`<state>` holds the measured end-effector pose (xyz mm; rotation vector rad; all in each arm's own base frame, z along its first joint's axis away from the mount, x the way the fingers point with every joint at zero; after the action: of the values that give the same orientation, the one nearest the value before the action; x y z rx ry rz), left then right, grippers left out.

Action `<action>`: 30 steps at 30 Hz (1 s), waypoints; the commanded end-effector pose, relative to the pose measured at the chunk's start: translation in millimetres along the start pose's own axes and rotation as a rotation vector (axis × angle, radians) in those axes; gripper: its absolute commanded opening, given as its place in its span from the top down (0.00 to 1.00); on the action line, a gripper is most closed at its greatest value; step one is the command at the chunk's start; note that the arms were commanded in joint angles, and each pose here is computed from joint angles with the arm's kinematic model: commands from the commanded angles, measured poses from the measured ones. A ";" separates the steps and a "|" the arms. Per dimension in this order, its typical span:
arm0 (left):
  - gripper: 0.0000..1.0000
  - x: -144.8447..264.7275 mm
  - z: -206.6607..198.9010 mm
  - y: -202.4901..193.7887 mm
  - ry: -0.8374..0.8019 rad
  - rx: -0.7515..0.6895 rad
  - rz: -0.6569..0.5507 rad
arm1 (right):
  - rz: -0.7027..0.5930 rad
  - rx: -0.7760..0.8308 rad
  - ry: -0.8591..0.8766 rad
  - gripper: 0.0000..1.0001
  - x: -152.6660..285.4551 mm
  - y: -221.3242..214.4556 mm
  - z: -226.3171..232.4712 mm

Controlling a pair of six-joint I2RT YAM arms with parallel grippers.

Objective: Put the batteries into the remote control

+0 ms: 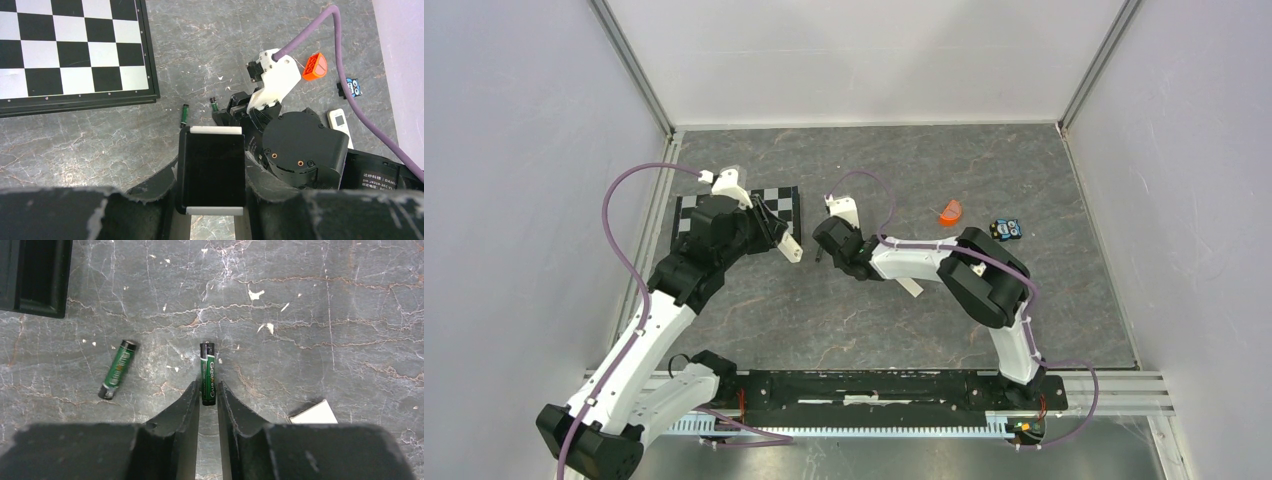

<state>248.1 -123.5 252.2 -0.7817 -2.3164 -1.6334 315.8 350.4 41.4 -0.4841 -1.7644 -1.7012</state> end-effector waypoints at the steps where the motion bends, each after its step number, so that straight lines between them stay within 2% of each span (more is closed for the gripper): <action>1: 0.97 -1.6 -2.2 7.8 -0.021 -0.029 -0.036 | -0.026 -0.014 -0.019 0.74 -8.6 11.8 1.0; 4: 0.97 -1.7 -1.0 8.4 -0.014 -0.027 -0.038 | -0.017 -0.008 -0.013 0.72 -14.2 11.2 -1.0; 13: 0.97 -3.3 -0.1 8.4 -0.011 -0.025 -0.036 | -0.037 0.017 0.031 0.97 -9.8 17.3 -2.9; 22: 0.97 -11.3 -6.8 1.5 -0.053 -0.022 0.010 | -0.185 -0.012 0.123 1.00 29.4 56.7 -5.3; 26: 0.97 -12.8 -17.6 -2.6 -0.128 -0.028 0.038 | -0.246 -0.034 0.188 1.00 59.4 73.2 -9.9; 30: 0.98 -11.7 -40.8 -6.6 -0.295 -0.040 0.065 | -0.317 -0.067 0.277 1.00 99.5 90.5 -19.9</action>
<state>249.9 -142.9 240.9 -0.9657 -2.3157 -1.5890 310.7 327.0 113.4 -0.1978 -1.7243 -1.8089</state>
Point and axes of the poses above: each gripper's point midway between its finger pads, its own x axis back along the fingers, its own z axis along the line the jaws close on, y = z × x, the point moved 3 cm from there along x, back along the fingers, and after that the axes turned 4 degrees about -x, right-handed, at the moved point
